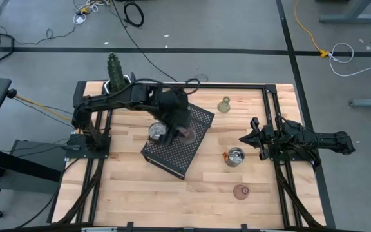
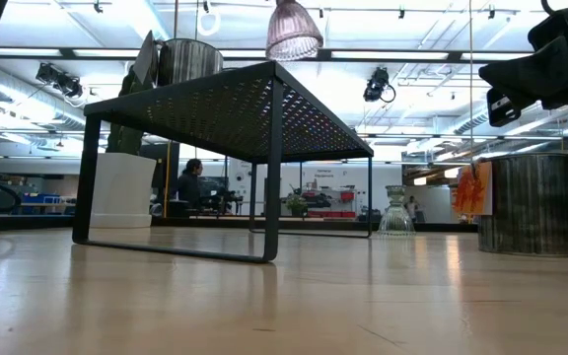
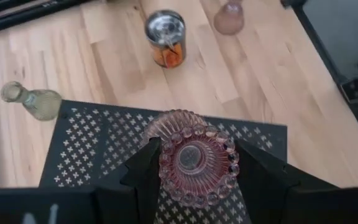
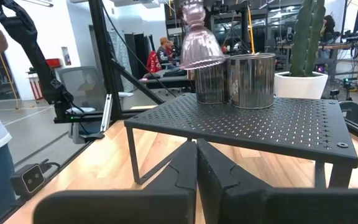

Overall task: Pick & Place candle stick holders
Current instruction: Adjust the purple candle holder on the shelf

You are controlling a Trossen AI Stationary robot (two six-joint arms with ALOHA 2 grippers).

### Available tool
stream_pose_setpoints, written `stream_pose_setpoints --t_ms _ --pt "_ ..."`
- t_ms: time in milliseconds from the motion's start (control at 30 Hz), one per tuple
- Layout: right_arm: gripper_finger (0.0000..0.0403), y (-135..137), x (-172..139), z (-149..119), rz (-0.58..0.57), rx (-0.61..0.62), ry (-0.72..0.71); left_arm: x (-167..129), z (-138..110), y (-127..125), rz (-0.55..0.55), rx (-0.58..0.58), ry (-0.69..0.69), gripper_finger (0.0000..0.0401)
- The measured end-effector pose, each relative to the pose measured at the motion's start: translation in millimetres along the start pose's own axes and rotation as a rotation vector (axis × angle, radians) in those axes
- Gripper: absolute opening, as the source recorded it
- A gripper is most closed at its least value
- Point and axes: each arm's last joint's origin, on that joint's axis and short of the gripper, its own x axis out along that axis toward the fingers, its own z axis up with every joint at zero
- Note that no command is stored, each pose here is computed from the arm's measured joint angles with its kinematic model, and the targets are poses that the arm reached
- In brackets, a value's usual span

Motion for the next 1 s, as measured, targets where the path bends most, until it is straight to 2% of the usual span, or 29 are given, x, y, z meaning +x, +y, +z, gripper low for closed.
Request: stream_pose_setpoints --t_ms 167,600,867,1000 --pt "0.0012 0.0 0.0 -0.1 0.000 0.000 0.000 1.8 2.0 -14.4 -0.029 0.062 0.020 0.0180" --pt "0.0012 0.0 0.0 0.1 0.000 0.000 0.000 6.5 10.9 -44.8 -0.079 0.130 -0.001 0.0180" --pt "0.0012 0.0 0.0 0.0 0.000 0.000 0.000 36.1 -0.2 -63.3 -0.133 0.158 0.088 0.0180" --pt "0.0012 0.0 0.0 0.0 0.000 0.000 0.000 47.5 -1.9 -69.8 -0.142 0.157 0.088 0.0180"
